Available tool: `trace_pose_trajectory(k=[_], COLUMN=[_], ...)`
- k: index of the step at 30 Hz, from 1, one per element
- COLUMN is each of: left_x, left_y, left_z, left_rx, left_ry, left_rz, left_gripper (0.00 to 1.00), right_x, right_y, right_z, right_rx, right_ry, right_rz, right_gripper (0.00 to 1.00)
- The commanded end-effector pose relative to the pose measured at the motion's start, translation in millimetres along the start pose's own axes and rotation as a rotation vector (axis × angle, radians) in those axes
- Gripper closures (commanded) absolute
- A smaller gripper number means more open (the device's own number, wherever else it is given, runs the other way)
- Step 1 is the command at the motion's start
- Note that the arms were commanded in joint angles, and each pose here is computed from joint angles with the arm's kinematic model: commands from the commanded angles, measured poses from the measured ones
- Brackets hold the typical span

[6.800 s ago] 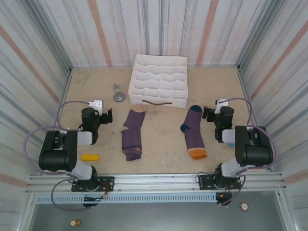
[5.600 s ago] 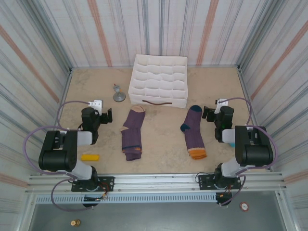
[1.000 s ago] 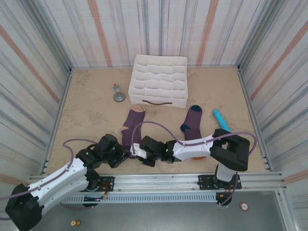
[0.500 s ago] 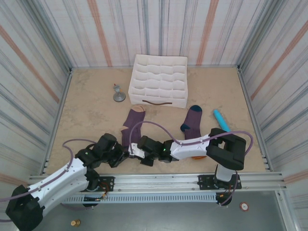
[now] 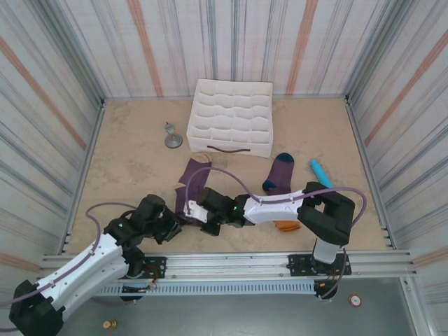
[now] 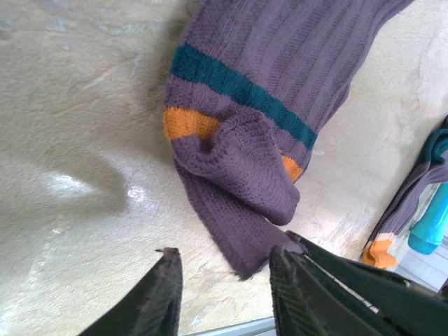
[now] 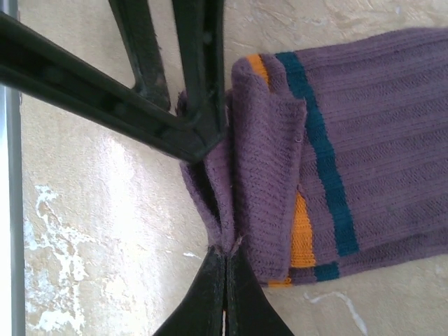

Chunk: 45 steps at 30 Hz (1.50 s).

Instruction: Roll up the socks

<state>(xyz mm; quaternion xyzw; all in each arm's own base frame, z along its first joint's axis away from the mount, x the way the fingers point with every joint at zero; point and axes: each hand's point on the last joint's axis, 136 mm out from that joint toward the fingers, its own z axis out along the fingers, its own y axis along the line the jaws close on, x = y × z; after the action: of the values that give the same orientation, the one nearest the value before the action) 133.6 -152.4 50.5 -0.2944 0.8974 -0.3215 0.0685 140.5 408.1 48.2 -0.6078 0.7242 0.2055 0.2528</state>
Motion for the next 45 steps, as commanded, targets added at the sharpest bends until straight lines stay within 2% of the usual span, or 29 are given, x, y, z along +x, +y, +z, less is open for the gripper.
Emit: trace_pose_trajectory(k=[1, 6, 16, 29, 38, 45], left_x=[-2.0, -7.1, -20.7, -39.1, -54.4, -57.7], left_y=[-1.7, -1.5, -3.0, -8.3, -10.4, -5.1], left_z=[-11.3, -13.8, -17.1, -1.8, 4.4, 13.4], left_rx=[-0.021, -0.028, -0.004, -0.017, -0.026, -0.048], left_ry=[-0.011, -0.032, -0.088, -0.128, -0.192, -0.194], left_rz=[0.031, 0.04, 0.039, 0.057, 0.071, 0.067], left_gripper=[0.59, 0.59, 0.59, 0.61, 0.61, 0.62], right_x=[6.8, 3.9, -4.3, 1.5, 0.5, -5.0], right_y=[5.1, 0.8, -11.9, -34.2, -43.3, -46.7], right_z=[1.9, 6.6, 8.8, 24.5, 23.1, 23.8], right_rx=[-0.077, -0.131, -0.225, -0.302, -0.322, -0.338], right_ry=[0.062, 0.116, 0.136, 0.222, 0.216, 0.211], right_rz=[0.079, 0.171, 0.347, 0.548, 0.613, 0.63], right_gripper=[1.0, 1.0, 1.0, 1.0, 1.0, 1.0])
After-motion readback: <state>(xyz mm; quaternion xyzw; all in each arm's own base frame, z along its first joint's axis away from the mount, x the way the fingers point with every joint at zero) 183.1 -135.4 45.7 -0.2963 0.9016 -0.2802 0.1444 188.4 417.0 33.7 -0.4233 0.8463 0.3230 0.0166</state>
